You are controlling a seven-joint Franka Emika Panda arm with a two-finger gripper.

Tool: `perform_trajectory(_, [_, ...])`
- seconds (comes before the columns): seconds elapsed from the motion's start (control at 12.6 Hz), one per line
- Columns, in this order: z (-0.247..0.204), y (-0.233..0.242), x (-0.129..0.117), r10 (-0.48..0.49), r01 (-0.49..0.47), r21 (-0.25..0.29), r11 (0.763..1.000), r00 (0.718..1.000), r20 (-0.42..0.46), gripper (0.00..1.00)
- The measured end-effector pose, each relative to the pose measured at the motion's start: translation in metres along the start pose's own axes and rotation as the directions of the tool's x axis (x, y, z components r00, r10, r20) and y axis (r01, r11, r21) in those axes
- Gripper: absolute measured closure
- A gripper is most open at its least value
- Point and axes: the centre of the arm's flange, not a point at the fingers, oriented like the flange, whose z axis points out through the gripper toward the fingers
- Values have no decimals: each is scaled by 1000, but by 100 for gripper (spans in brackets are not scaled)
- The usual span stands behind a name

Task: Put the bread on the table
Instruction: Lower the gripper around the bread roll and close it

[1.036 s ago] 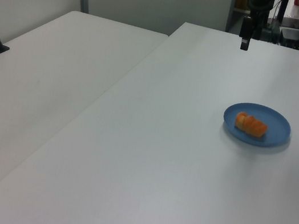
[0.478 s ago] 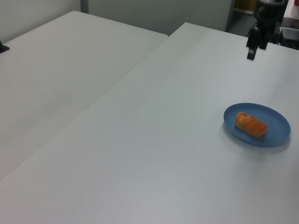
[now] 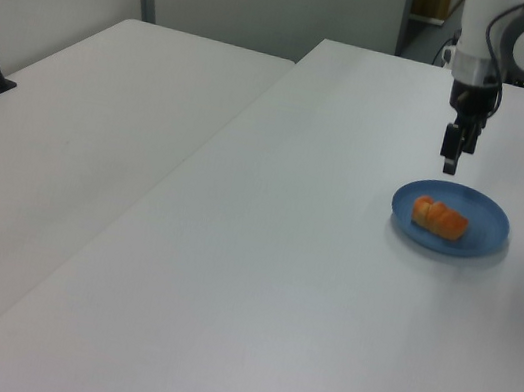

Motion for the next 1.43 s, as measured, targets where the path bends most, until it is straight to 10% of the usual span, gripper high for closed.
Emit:
perform_trajectory(0.64, [93,-19,6,69,-69,-12,998,997,30,10])
perform_trajectory(1.12, [97,-26,6,61,-61,-14,998,998,35,85])
perform_trajectory(1.43, [94,-26,6,62,-62,-13,998,998,32,88])
